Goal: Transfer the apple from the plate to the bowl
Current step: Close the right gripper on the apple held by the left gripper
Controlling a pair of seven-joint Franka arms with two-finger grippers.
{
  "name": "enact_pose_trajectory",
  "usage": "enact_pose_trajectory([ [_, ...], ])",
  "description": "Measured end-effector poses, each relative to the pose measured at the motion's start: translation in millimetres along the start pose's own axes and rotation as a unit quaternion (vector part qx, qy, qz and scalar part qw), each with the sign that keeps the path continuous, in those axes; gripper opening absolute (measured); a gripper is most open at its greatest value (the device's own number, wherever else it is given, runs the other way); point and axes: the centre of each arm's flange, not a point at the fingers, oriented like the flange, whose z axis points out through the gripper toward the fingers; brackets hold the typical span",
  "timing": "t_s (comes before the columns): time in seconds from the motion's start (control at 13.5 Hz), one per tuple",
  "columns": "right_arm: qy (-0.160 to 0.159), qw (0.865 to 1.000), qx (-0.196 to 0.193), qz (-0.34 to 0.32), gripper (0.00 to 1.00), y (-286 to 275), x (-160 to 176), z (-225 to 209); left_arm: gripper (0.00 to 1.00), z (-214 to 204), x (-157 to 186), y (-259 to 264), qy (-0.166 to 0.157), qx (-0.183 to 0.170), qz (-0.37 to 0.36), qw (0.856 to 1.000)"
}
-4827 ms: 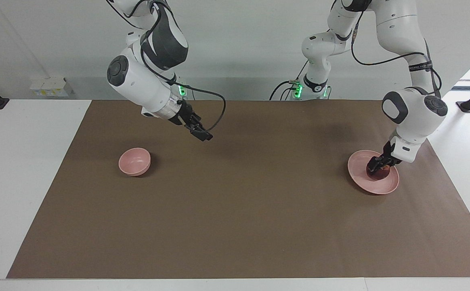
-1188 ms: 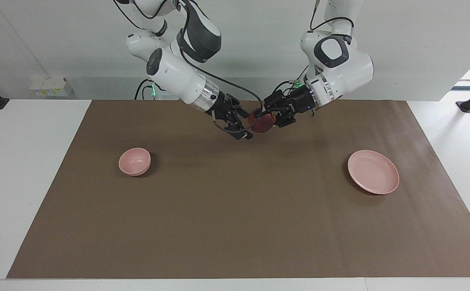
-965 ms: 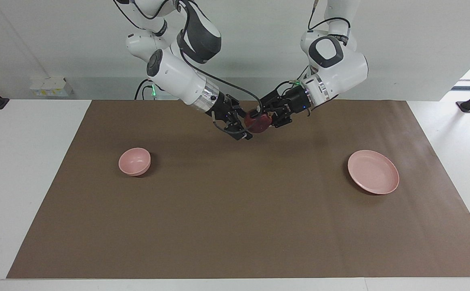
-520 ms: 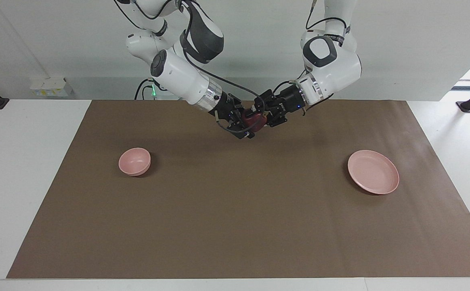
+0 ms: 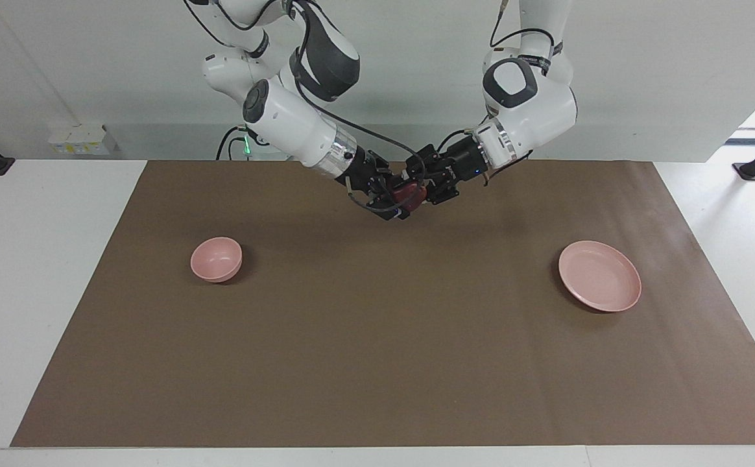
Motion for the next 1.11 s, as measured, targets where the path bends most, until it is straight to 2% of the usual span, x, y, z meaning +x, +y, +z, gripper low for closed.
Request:
enact_pose_trajectory([
  [0.59,0.001,1.000,0.000,-0.002,0.75,0,0,0,0.69,1,0,0,0.000,0.000,0.000,1.000],
  [0.74,0.003,1.000,0.003,-0.003,0.75,0,1,-1,0.91,8,-7,5,-0.009,-0.001,0.004,1.000],
  [0.82,0.004,1.000,0.003,-0.003,0.75,-1,1,-1,0.99,11,-11,8,-0.014,-0.002,0.005,1.000],
  [1.11,0.005,1.000,0.006,-0.001,0.75,-2,5,-4,1.00,12,-12,9,-0.014,-0.002,0.006,1.000],
])
